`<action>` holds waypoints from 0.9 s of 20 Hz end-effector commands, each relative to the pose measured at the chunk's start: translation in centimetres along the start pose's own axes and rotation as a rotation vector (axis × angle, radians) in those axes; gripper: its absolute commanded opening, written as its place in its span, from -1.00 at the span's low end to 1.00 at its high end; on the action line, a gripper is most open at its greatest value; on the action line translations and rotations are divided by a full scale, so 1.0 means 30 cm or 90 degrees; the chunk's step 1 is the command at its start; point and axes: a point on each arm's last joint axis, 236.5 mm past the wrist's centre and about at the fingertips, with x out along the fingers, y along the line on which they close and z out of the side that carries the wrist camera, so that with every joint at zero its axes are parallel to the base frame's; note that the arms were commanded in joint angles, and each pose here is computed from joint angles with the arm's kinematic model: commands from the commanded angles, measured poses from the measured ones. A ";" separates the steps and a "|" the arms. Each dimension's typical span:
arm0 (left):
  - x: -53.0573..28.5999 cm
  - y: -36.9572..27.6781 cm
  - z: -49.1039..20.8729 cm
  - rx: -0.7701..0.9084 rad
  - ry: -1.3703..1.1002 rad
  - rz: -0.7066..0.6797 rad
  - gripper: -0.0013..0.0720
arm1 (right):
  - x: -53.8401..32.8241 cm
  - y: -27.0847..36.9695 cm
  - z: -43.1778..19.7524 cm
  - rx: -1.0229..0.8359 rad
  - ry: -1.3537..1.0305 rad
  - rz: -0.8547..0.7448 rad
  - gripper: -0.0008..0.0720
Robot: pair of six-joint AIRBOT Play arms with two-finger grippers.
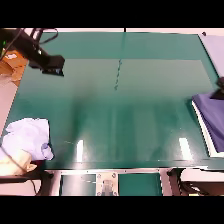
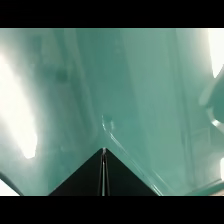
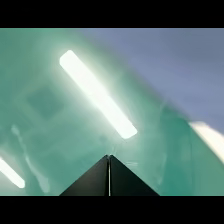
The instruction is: Fold the shirts.
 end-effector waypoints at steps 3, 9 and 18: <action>0.126 -0.012 -0.366 -0.080 0.061 0.003 -0.91 | 0.186 0.375 -0.337 -0.268 0.022 0.037 -0.94; 0.180 0.028 -0.639 -0.125 0.094 0.035 -0.91 | 0.284 0.457 -0.611 -0.398 0.032 0.053 -0.94; 0.181 0.030 -0.659 -0.125 0.112 0.038 -0.91 | 0.289 0.481 -0.649 -0.424 0.040 0.055 -0.94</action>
